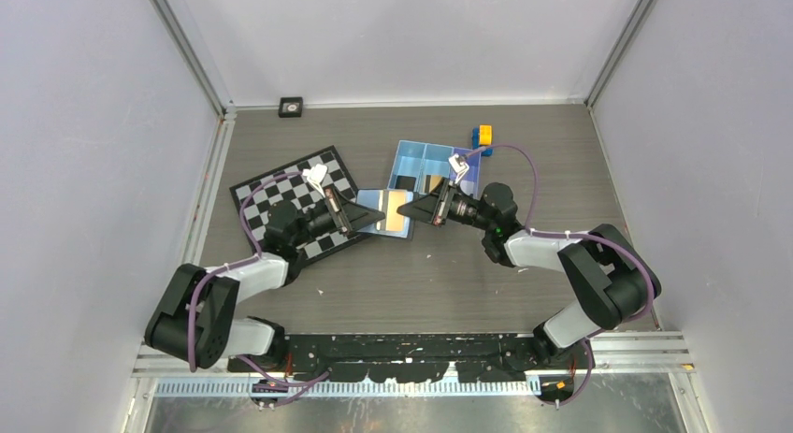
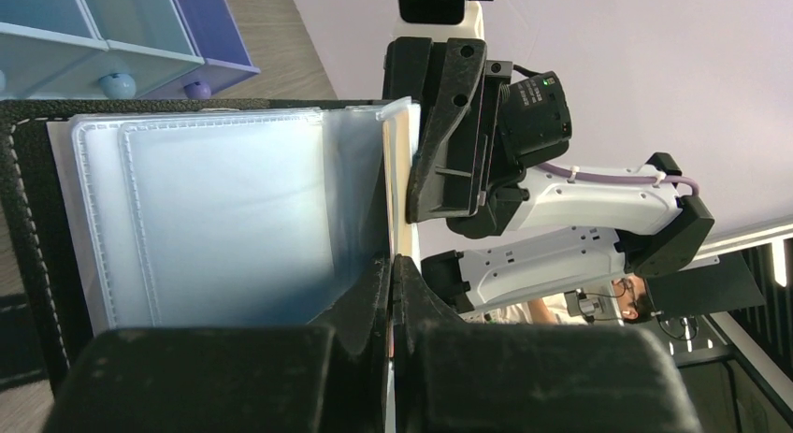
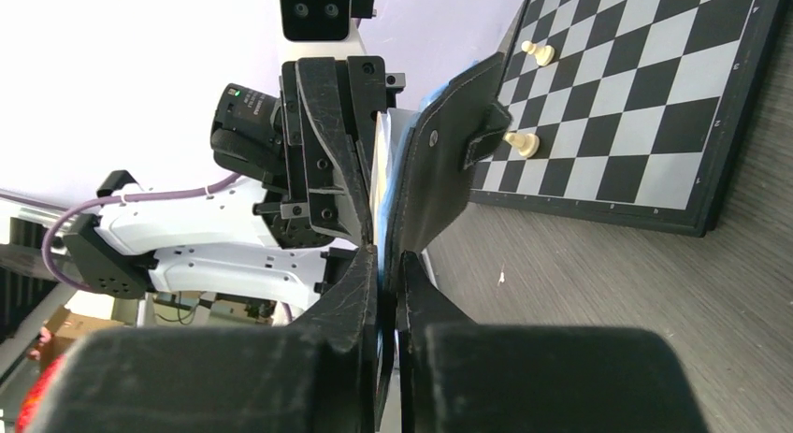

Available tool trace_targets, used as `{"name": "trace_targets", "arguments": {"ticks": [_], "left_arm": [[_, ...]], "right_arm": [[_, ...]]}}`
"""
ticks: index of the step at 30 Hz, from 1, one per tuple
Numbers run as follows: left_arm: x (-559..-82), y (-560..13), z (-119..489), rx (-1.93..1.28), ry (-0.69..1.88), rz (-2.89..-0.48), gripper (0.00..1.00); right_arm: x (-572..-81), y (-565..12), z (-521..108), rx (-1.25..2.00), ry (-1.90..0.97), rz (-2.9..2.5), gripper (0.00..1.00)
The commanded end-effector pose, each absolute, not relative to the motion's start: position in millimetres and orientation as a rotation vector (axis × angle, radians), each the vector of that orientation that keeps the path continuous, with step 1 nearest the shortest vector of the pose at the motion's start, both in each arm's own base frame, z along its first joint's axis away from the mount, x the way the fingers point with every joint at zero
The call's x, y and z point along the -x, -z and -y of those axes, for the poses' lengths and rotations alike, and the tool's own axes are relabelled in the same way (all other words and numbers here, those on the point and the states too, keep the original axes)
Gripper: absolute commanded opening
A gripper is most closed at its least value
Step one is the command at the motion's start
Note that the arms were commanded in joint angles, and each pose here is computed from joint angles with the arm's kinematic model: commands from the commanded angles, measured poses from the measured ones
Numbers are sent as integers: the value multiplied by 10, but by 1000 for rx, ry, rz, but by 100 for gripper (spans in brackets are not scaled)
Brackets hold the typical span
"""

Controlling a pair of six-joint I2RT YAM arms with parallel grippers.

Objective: Take the credit cards out of the card holder
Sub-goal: Remove the credit card from the card holder.

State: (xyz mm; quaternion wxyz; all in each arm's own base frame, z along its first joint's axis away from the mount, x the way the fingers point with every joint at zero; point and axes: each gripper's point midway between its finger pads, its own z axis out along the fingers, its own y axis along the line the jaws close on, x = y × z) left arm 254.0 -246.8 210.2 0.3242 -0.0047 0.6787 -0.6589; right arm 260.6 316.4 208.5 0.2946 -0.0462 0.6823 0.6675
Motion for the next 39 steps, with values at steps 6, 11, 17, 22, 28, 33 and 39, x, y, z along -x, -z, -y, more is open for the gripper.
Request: {"name": "trace_targets", "arguments": {"ticks": [6,11,17,22,28,33,39], "left_arm": [[-2626,-2081,2355,42,1633,-1774,1],[-2577,-2184,2378,-3,1669,-1741,11],[-2505,-2369,2404,-46,1774,-1638,18],[-2503,-2391,2401,-42,1799,-1618,10],[-2529,-2420,2324,-15,1798,-1593,2],[-2543,-2414,2287,-1,1791,-1591,0],[-2631,-2264,2243,67,1760,-1648,0]], "right_arm": [[-2589,-2270,-3194,178,-1803,-1737,0],[-2587,-2275,-3195,178,-1808,-1734,0],[-2586,-2270,-3211,175,-1826,-1734,1],[-2589,-2266,-3205,173,-1821,-1737,1],[-2604,-2245,-3199,165,-1809,-1747,0],[-2615,-2245,-3186,161,-1805,-1745,1],[-2618,-2251,-3176,158,-1804,-1744,0]]}}
